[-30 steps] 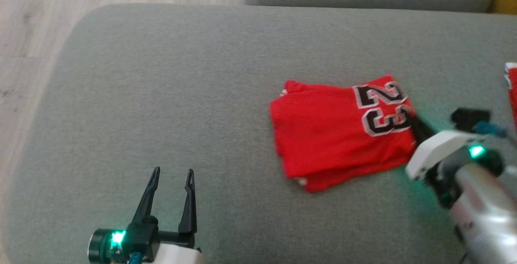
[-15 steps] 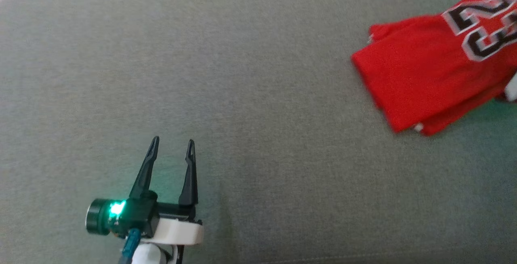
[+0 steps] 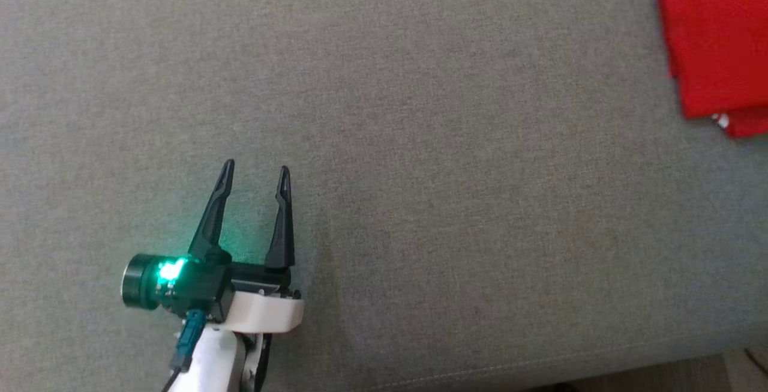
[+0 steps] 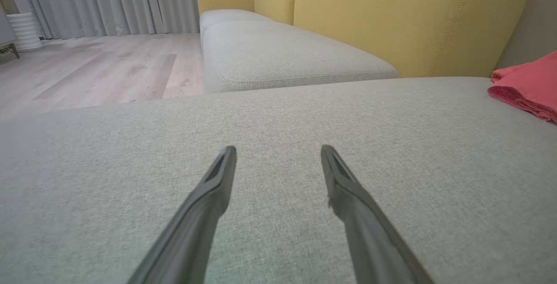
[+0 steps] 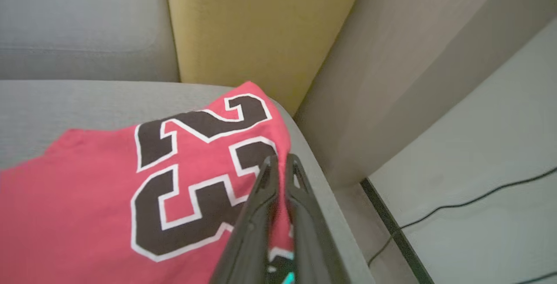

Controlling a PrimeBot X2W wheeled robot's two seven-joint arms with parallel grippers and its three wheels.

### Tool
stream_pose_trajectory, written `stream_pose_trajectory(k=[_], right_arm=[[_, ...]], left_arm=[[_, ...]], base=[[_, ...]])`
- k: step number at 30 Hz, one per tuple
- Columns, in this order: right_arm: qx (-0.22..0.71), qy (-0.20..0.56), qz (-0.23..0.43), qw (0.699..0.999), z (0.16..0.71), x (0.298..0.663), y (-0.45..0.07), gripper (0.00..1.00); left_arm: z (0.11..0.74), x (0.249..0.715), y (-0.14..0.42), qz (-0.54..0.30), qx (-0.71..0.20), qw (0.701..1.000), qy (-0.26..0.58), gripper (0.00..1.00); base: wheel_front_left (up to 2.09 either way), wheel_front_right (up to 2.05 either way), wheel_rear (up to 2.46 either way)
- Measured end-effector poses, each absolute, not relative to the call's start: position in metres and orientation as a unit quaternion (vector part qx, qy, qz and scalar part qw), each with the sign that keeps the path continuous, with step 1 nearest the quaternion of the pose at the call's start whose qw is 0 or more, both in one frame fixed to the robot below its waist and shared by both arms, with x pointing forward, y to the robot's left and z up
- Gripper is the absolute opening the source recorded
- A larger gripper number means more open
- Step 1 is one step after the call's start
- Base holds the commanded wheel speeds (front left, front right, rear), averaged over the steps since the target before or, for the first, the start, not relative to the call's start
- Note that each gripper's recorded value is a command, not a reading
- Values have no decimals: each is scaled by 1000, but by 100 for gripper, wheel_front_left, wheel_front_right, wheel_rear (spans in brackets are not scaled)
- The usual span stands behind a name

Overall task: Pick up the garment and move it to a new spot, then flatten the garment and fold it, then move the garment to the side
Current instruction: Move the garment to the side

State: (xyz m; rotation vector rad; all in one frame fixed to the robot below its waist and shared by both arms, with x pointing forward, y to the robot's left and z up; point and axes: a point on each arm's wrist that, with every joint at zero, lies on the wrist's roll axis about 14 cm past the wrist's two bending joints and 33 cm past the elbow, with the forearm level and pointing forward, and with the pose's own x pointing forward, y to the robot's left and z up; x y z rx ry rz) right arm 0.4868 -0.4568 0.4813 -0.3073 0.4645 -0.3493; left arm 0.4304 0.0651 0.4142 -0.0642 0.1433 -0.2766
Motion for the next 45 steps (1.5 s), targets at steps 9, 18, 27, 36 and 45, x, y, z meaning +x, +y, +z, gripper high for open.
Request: stream_pose_trajectory(k=[9,18,27,36,45], right_arm=[[-162,231,-200,938,483,469,-468,100],[-96,193,-111,970,451,436,-366,100],[-6,67,18,998,463,386,-228,100],[38,5,108,993,478,314,-139,100],[52,-2,107,993,480,300,-134,100]], left_arm=[[434,432,68,-131,-46,989,49,100],[448,382,87,-101,-72,990,59,100],[487,345,109,-66,-66,996,1,100],[490,313,128,-35,-54,998,-14,100],[486,301,139,-26,-26,999,-16,100]], base=[[0,0,0],[0,0,0],[0,0,0],[0,0,0],[0,0,0]])
